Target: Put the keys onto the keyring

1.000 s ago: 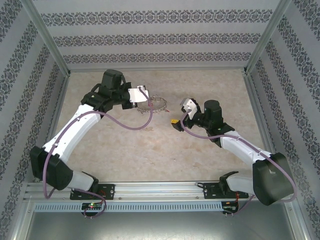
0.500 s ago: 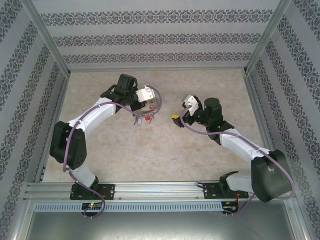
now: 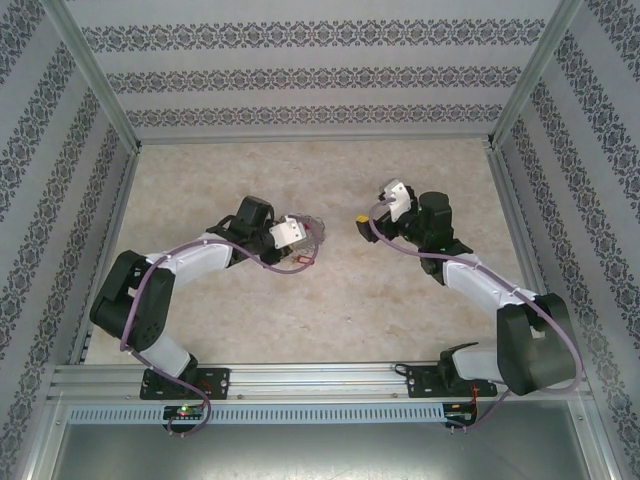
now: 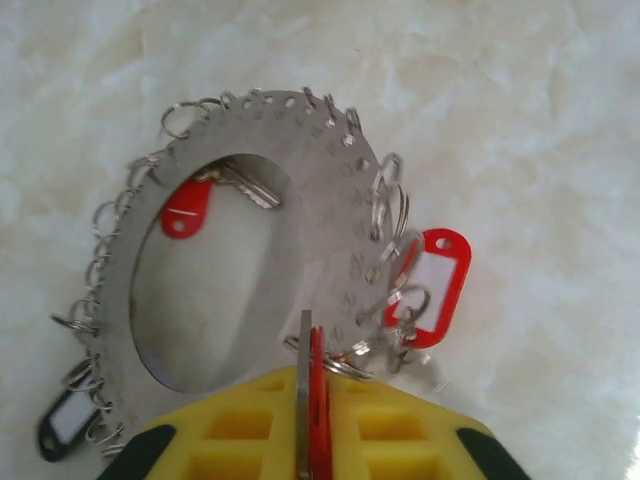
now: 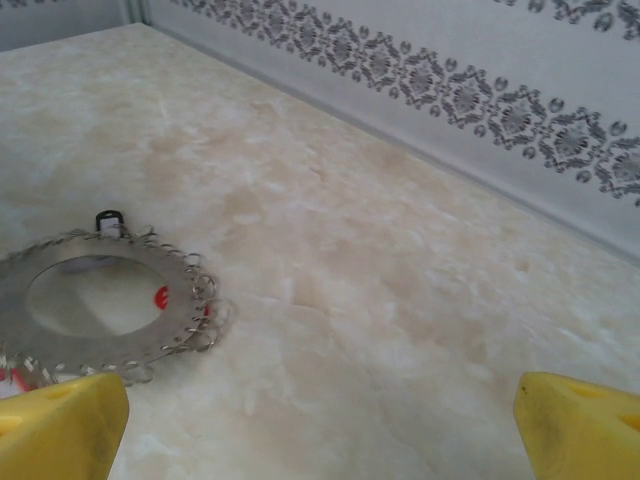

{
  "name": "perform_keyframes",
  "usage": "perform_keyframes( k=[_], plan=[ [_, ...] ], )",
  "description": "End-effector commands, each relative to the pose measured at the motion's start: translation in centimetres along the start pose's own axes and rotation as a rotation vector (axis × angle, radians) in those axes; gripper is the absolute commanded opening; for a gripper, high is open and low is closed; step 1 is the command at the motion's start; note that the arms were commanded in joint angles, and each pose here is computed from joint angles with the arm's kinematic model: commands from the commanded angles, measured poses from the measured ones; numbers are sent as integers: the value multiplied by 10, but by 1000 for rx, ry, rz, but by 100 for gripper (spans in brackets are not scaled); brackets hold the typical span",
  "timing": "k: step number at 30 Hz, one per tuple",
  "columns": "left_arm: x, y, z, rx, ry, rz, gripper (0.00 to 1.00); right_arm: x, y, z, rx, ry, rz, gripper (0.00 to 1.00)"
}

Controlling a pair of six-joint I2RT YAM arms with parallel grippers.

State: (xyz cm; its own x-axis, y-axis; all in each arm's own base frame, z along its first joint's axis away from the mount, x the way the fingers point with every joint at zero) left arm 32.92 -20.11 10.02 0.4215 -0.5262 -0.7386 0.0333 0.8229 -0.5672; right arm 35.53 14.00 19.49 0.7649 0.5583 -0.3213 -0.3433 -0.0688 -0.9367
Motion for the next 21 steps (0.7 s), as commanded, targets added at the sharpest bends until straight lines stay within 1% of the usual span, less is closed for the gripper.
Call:
perform_keyframes(
  k=[1,3,4,6,7,9,11,12,13,14,17,19,21],
  plan=[
    [-12,-33,1,-4,-27,-154,17,0,-4,-15,28,60,-35,98],
    [-9,-30,-14,-8,13,-145,21,-2,-2,-24,28,91,-38,98],
    [-10,-30,-20,-4,21,-143,25,-3,-1,-28,28,107,-40,98],
    [-15,-31,-25,-15,7,-150,40,-7,-2,-35,25,131,-60,98],
    [-20,-32,-22,-45,-20,-158,48,-9,-2,-38,17,141,-75,98],
    [-32,-37,-19,-76,-61,-184,54,-15,-5,-43,8,163,-113,98],
    [-48,-40,-8,-124,-140,-204,60,-22,-8,-47,-1,183,-145,98],
    [-57,-40,1,-167,-186,-220,65,-26,-10,-50,-2,200,-166,98],
    [-68,-38,11,-212,-235,-237,77,-31,-12,-52,3,221,-192,98],
    [-77,-35,20,-251,-278,-249,99,-36,-12,-55,11,244,-215,98],
    [-112,-14,53,-392,-426,-281,100,-59,-9,-71,83,378,-301,98],
    [-125,10,68,-456,-521,-229,100,-71,0,-81,143,446,-323,98],
    [-133,40,79,-539,-588,-181,100,-80,16,-89,204,501,-321,98]
  ],
)
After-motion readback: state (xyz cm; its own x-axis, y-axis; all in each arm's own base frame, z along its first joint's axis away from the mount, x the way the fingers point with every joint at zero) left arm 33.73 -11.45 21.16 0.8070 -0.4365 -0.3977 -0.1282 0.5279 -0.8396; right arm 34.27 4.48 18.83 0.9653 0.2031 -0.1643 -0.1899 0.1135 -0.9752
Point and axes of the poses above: each hand's point on the last joint's axis, 136 mm out from that joint toward the fingers, its own x axis out along the fingers, its own z axis along the line the jaws close on, y = z × x, the point moved 3 cm from there along -x, back along the fingers, and after that the axes turned 14 degrees about x, right-handed, at the moved point
